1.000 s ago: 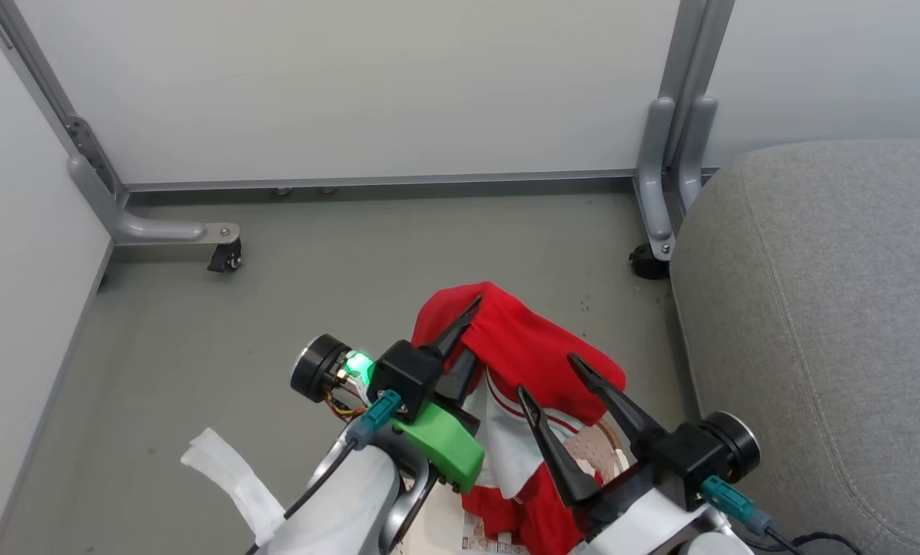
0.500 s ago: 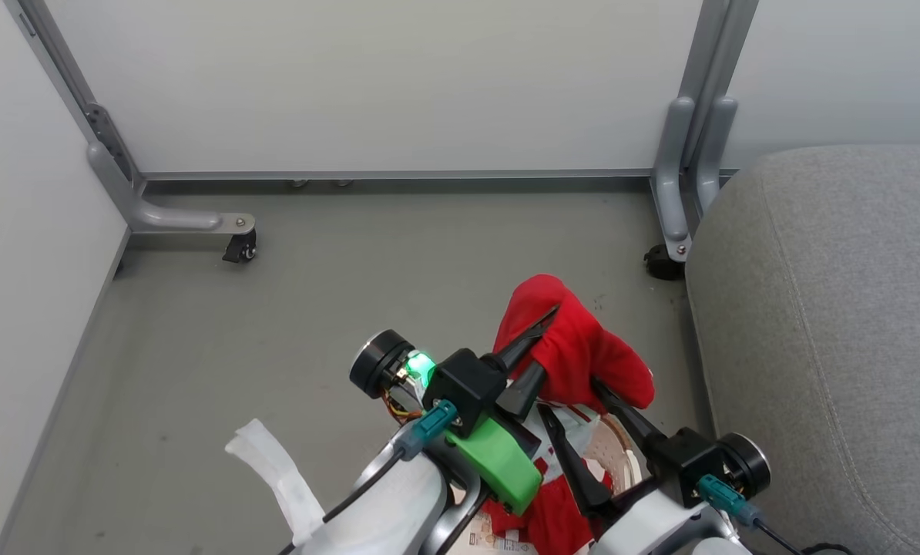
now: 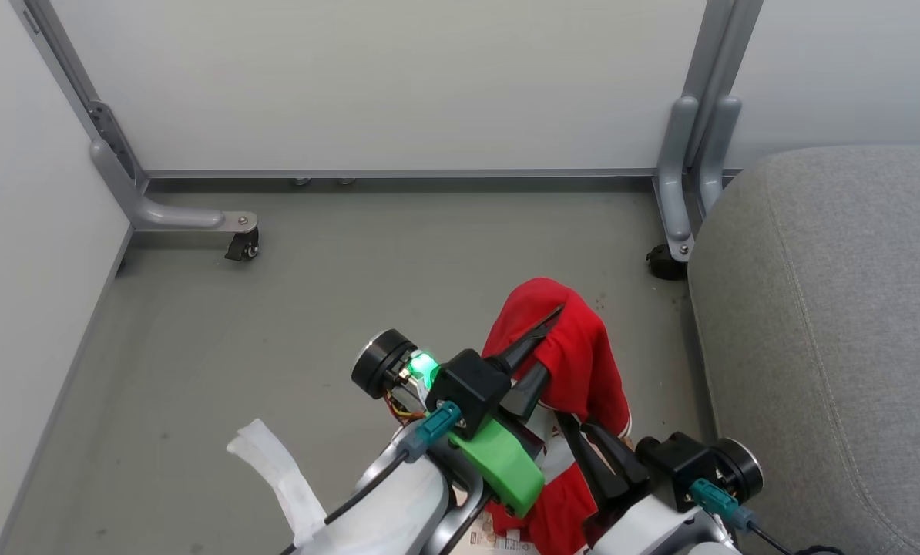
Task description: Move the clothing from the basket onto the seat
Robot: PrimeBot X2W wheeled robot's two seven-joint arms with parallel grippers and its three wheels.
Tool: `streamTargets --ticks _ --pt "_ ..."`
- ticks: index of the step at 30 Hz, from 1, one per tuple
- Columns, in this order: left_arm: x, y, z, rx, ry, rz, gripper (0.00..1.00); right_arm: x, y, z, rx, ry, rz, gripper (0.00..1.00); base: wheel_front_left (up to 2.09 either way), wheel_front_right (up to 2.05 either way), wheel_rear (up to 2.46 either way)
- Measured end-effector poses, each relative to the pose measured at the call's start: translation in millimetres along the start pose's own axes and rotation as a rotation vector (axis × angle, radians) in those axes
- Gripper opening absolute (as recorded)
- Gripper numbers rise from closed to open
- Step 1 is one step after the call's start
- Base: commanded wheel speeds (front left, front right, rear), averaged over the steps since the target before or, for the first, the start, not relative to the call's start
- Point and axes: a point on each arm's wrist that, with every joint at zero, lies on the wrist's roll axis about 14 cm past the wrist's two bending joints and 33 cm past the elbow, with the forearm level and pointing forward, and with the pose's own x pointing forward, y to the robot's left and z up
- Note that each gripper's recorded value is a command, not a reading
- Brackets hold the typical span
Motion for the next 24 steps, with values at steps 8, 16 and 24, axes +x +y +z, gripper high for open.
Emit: streamTargets --ticks 8,16,24 --pt "-2.1 7.2 -8.2 0.008 0.025 0.018 0.00 0.4 -1.4 0.4 0.019 -0.004 -0.005 0.00 0.00 0.00 0.00" --pt "-5.1 14.8 -23.5 0.012 0.082 0.040 1.00 0.8 -5.1 0.8 0.036 -0.008 -0.014 0.00 0.00 0.00 0.00" --pt "-12.1 22.3 -41.2 0.034 0.156 0.046 1.00 1.6 -8.6 0.1 0.046 -0.007 -0.023 0.00 0.00 0.00 0.00"
